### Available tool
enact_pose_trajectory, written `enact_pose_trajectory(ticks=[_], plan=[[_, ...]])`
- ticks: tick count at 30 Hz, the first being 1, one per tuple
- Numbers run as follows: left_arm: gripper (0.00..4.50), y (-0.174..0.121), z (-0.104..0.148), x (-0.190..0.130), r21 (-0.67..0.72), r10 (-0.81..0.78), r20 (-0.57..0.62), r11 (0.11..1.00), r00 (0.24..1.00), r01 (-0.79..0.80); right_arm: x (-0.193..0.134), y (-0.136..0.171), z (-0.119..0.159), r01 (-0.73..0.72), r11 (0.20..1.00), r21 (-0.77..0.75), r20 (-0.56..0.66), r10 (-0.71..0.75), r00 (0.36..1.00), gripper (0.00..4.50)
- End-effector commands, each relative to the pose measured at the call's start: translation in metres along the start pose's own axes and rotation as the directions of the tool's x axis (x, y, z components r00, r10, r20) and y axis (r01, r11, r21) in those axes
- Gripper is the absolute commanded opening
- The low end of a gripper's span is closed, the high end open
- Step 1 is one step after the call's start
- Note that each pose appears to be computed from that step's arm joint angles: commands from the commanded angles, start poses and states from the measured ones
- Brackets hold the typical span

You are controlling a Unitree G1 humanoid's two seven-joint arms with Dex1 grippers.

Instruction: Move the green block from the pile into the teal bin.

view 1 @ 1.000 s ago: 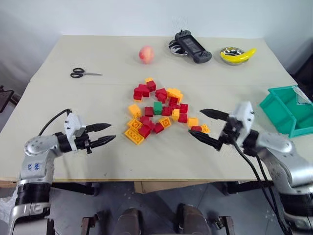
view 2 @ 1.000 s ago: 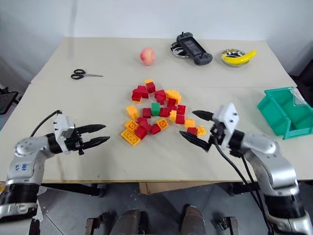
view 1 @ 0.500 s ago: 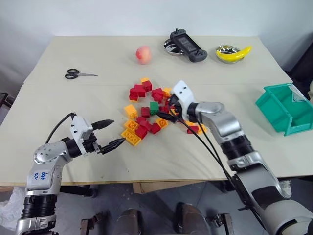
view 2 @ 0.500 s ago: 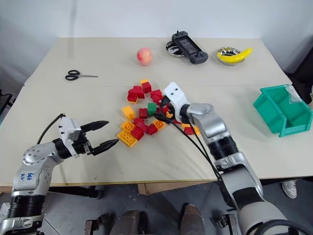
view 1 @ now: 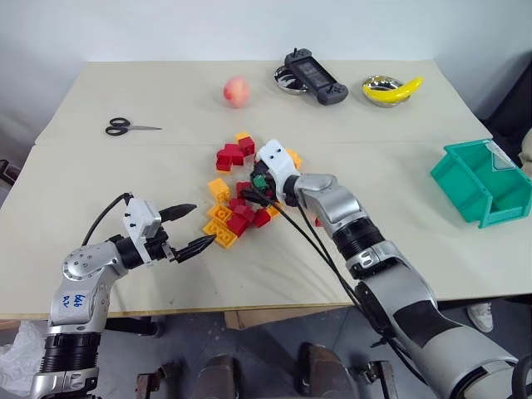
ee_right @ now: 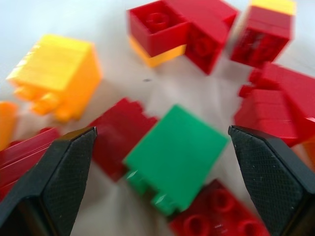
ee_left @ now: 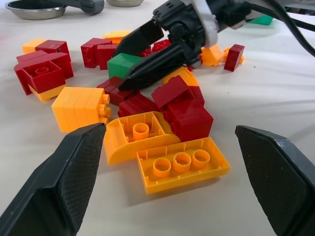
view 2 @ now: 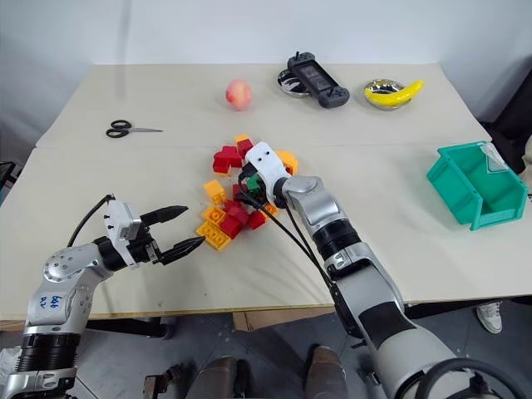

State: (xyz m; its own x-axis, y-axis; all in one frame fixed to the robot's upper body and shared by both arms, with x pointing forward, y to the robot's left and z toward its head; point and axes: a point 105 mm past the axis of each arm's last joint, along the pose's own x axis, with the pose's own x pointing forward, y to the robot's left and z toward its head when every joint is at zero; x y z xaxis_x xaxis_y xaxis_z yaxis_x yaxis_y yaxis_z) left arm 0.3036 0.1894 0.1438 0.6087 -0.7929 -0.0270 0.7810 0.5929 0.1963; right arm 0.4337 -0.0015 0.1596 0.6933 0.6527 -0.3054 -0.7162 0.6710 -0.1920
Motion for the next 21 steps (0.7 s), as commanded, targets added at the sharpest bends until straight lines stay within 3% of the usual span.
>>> enact_pose_trajectory(ticks=[1, 9, 12, 15, 21], plan=[[4.5, 0.0, 0.012, 0.002, 0.036, -0.002, 0.04, 0.999, 0.999, 0.001, -0.001, -0.006, 0.011, 0.022, 1.0, 0.002, 0.035, -0.022, 0.999, 3.86], [4.5, -0.005, 0.012, 0.009, 0.037, -0.016, 0.054, 0.999, 0.998, 0.014, -0.007, -0.006, 0.017, 0.004, 1.0, 0.019, 0.068, -0.005, 0.998, 1.39], [4.5, -0.01, 0.015, 0.019, 0.041, -0.059, 0.076, 0.998, 0.995, 0.056, -0.02, -0.009, 0.042, -0.033, 0.999, 0.037, 0.201, 0.025, 0.979, 0.36], [4.5, -0.017, 0.02, 0.033, 0.044, -0.109, 0.104, 0.993, 0.989, 0.105, -0.047, -0.022, 0.062, -0.053, 0.998, 0.039, 0.34, 0.036, 0.94, 0.36], [4.5, -0.019, 0.014, 0.041, 0.024, -0.128, 0.105, 0.992, 0.986, 0.126, -0.077, -0.036, 0.053, -0.048, 0.998, 0.042, 0.363, 0.029, 0.932, 0.36]])
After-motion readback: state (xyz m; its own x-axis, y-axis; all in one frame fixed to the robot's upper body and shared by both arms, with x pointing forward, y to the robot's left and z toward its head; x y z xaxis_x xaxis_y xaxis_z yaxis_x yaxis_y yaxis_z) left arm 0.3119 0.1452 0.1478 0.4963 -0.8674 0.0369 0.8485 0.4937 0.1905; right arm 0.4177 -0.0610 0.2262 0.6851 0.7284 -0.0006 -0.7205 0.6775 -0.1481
